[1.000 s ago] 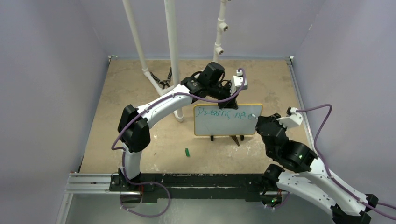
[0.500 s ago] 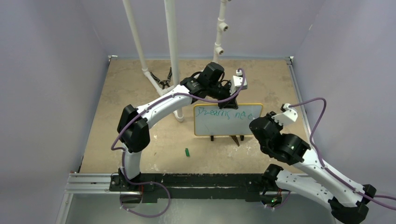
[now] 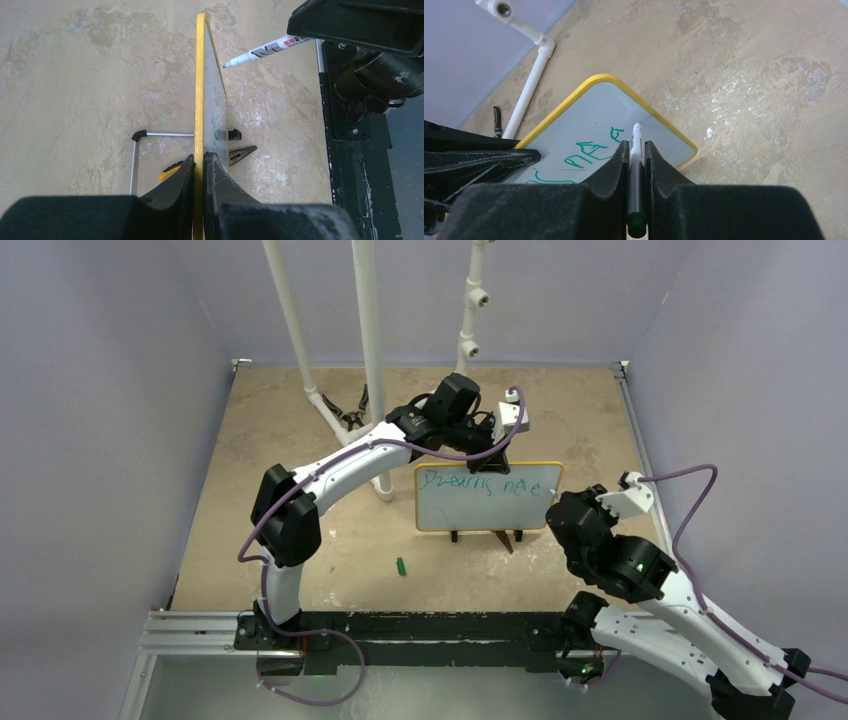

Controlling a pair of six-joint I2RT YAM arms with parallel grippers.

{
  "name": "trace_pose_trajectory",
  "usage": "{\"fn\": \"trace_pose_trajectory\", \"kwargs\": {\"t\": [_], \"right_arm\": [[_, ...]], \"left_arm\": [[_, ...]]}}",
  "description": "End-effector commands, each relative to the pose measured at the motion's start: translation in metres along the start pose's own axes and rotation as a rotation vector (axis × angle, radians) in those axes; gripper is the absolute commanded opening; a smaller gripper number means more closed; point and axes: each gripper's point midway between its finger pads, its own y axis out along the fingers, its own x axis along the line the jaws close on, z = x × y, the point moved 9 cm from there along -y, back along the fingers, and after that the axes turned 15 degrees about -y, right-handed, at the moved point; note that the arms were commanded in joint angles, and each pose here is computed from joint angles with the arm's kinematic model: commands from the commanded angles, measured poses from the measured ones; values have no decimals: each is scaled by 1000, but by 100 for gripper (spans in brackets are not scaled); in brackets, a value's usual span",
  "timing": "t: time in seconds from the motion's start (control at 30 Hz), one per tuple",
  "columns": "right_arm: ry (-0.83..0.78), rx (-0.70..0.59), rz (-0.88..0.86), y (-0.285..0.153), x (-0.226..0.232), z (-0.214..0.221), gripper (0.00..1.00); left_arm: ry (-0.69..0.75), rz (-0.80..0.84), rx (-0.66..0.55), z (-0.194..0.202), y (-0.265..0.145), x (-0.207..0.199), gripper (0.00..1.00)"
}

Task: Write a sentence on the whiteboard

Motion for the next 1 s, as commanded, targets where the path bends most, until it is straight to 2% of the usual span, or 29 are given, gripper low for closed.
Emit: {"fn": "trace_pose_trajectory", "kwargs": {"t": [0.0,0.97], "right_arm": [[46,-50,14,2,0,-4,0],[33,-65,28,8,1,4,0]], "left_arm": [[4,-28,25,7,-8,3,0],[3,-15,27,7,-7,3,0]]}}
